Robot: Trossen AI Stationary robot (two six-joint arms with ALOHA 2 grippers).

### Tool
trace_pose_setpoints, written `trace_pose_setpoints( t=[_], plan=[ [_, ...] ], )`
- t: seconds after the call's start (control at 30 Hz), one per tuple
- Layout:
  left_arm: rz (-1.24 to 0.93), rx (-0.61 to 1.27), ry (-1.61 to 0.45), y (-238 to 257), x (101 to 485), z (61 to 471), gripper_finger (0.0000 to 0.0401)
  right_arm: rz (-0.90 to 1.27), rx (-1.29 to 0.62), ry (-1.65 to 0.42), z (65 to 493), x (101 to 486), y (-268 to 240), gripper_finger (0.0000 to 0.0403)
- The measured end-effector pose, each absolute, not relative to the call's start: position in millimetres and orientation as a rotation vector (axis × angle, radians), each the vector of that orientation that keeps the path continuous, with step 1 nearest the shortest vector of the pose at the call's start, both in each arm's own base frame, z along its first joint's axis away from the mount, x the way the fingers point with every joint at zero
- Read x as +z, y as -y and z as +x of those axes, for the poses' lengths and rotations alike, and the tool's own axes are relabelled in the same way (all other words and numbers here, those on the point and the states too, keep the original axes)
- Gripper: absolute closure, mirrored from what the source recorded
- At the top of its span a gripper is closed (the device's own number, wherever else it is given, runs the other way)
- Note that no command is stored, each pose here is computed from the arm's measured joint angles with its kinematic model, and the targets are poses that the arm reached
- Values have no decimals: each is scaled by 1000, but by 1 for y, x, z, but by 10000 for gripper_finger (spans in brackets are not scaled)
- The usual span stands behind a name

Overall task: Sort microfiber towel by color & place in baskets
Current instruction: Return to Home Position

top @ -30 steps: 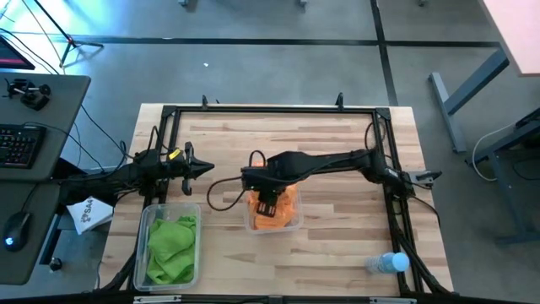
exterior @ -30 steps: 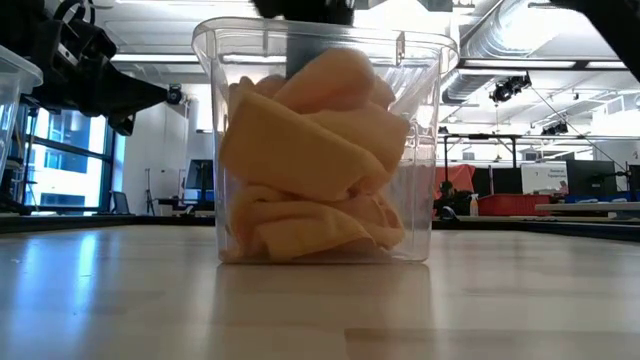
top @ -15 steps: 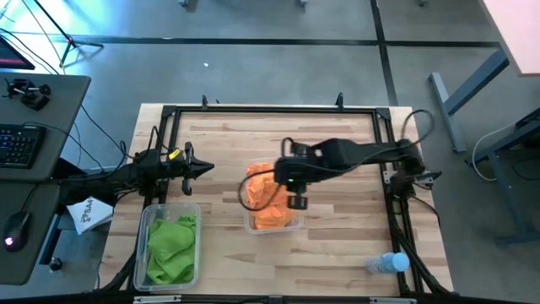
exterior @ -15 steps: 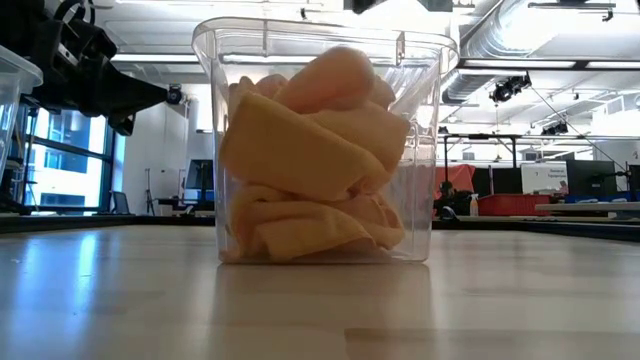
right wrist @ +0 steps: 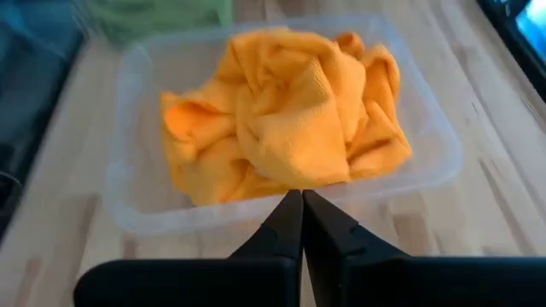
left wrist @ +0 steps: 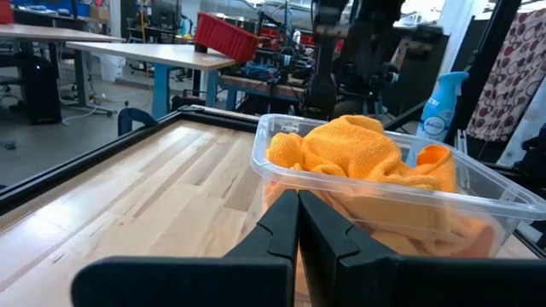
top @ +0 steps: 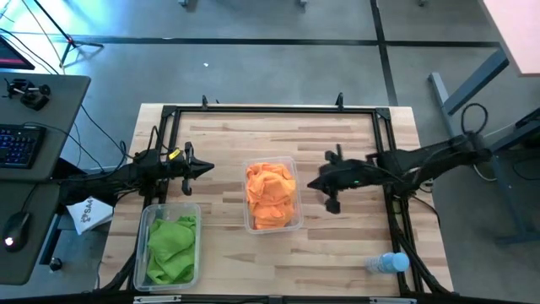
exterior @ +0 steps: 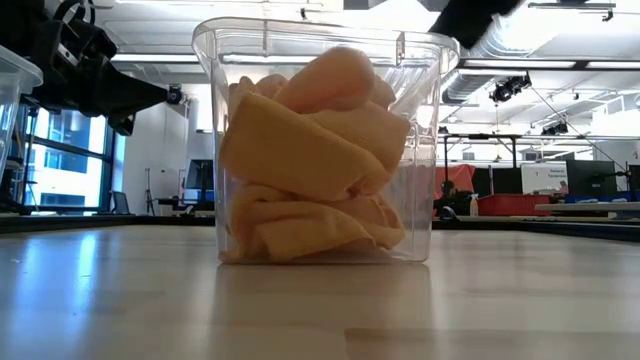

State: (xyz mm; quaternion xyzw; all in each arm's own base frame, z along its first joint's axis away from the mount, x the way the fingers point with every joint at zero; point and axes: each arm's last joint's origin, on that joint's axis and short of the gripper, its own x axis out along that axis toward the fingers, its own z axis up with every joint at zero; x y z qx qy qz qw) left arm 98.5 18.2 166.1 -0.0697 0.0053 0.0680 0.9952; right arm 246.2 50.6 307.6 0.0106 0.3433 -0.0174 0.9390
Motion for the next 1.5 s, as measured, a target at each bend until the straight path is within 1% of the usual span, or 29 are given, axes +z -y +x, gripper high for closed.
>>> trace_pose_setpoints(
  t=[0.1, 0.2, 0.4, 0.57, 0.7, 0.97, 1.13, 1.33, 1.5],
  plan=[
    [-140, 136, -11, -18, 166, 99, 401, 57, -20, -545, 226, 283, -45, 400],
    [-140, 136, -11, -18, 166, 99, 401, 83, -25, -435, 207, 256, -38, 401],
    [-140, 136, -11, -18, 166, 99, 401, 70, -12, -303, 172, 212, -30, 402],
    [-140, 136, -11, -18, 166, 99, 401, 95, -44, -192, 150, 192, -19, 402],
    [-140, 136, -11, -18, 166, 99, 401, 116, -68, -101, 135, 184, -12, 403],
    [-140, 136, -11, -18, 166, 99, 401, 163, -16, 47, 113, 175, -9, 403],
    [-140, 136, -11, -18, 166, 99, 401, 184, -14, 70, 105, 175, -8, 403],
    [-140, 136, -11, -18, 166, 99, 401, 180, -35, 10, 99, 168, -7, 403],
    [-140, 136, -11, -18, 166, 99, 401, 159, -37, 32, 98, 169, -7, 403]
  ],
)
